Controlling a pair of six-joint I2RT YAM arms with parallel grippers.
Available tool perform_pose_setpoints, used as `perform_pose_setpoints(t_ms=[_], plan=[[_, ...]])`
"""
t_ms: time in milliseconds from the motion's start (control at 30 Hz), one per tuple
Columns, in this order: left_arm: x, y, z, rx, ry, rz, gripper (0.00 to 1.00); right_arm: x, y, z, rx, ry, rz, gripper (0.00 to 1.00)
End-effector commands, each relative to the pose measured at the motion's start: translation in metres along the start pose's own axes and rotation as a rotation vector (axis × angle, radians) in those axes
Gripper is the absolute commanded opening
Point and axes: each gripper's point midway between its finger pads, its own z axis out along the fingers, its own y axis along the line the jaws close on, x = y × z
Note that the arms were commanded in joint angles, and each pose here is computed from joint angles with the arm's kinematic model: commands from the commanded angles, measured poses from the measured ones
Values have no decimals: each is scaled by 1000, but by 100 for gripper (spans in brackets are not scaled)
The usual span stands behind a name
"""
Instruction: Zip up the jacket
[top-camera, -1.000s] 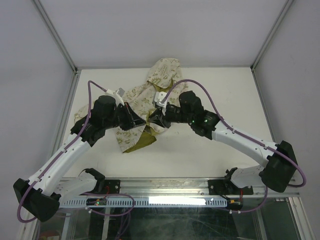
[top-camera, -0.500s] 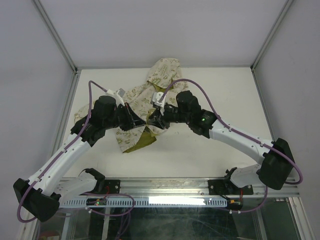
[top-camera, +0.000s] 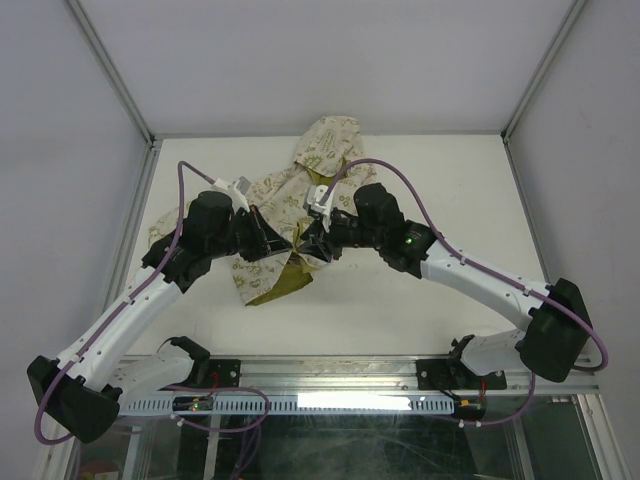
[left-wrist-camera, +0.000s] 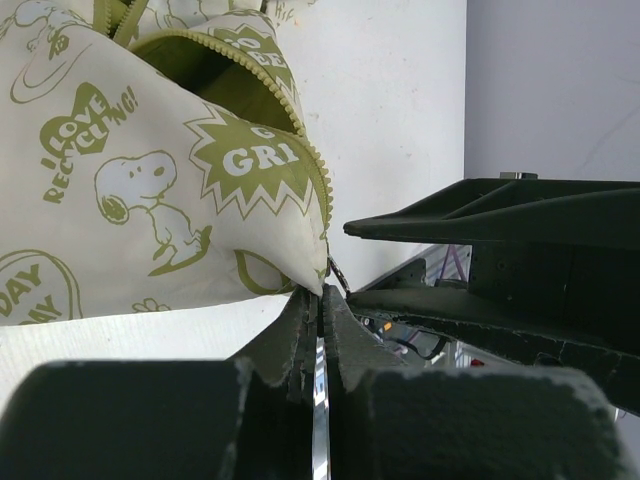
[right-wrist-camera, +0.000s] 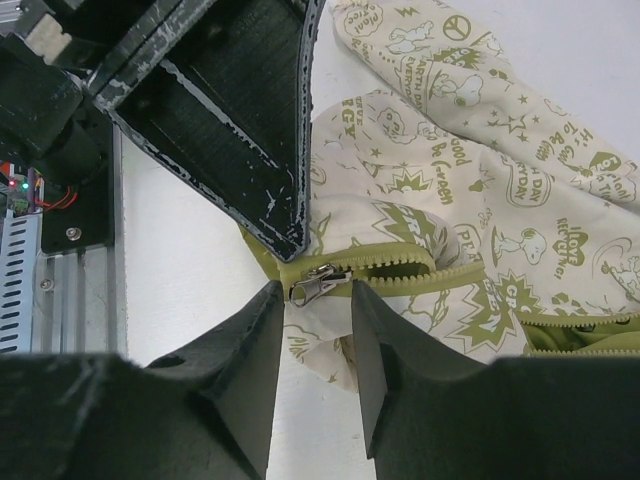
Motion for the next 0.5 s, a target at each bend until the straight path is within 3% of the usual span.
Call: perform_pose_setpoints(t_ms=[0, 333, 467], plan=[[-9, -19, -6, 71, -17, 28, 0, -15, -2, -5, 20, -47, -11, 36], [-9, -19, -4, 69, -13, 27, 0, -10, -7, -2, 39, -26, -16, 36], [-9, -18, -4, 68, -11, 28, 0, -7, -15, -4, 84, -13, -16, 31]])
